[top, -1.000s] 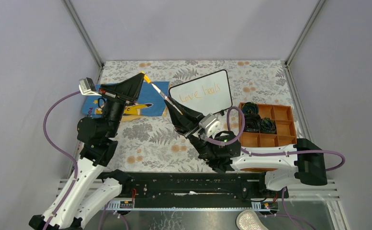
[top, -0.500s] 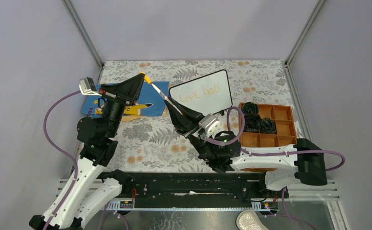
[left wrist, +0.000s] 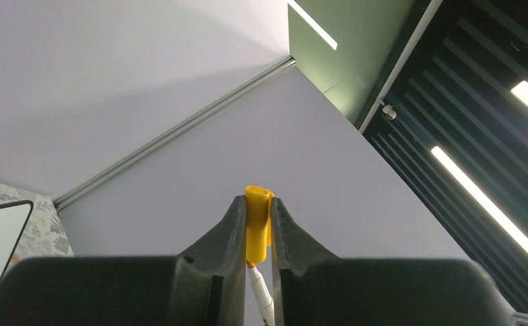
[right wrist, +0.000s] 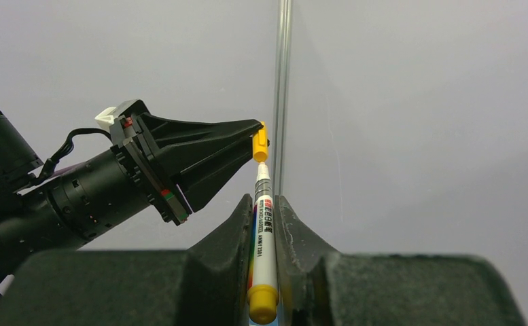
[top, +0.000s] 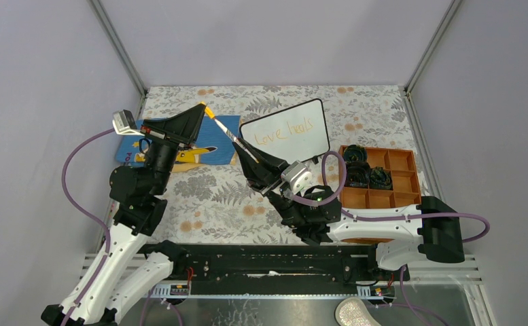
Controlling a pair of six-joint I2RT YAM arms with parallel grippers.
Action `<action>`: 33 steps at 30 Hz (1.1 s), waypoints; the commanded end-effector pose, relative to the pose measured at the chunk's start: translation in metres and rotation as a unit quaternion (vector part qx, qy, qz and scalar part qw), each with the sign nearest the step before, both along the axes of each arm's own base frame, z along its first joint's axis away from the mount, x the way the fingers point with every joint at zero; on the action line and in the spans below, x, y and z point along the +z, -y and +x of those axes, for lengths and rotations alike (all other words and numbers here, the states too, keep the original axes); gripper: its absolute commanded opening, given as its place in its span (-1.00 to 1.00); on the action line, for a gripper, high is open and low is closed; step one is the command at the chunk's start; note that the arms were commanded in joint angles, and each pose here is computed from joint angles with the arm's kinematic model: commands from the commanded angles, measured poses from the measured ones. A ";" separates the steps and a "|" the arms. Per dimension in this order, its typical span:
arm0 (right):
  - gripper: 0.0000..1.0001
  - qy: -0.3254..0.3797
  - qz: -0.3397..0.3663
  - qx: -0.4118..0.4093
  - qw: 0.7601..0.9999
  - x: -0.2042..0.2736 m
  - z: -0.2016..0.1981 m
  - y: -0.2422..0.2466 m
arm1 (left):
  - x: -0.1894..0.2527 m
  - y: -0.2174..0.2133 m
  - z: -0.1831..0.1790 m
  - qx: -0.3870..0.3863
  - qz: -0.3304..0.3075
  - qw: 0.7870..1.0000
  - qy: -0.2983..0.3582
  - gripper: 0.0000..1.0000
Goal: Write a sentence on the whiteboard
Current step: Close the whiteboard marker at the center of the board.
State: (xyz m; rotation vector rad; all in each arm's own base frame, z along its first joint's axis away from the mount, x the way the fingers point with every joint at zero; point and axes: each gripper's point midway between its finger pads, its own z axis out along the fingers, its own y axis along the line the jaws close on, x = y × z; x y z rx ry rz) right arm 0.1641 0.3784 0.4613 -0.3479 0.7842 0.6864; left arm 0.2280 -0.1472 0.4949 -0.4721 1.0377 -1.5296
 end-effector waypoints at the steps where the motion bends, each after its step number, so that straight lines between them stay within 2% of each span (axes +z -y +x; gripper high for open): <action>1: -1.00 0.005 0.045 0.002 0.999 0.027 -0.004 0.015 | 0.010 -0.006 -0.005 0.014 -0.004 1.000 0.022 -1.00; 33: -1.00 0.011 0.058 0.000 0.998 0.035 -0.005 0.022 | 0.000 -0.006 -0.003 0.021 0.015 1.000 0.014 -1.00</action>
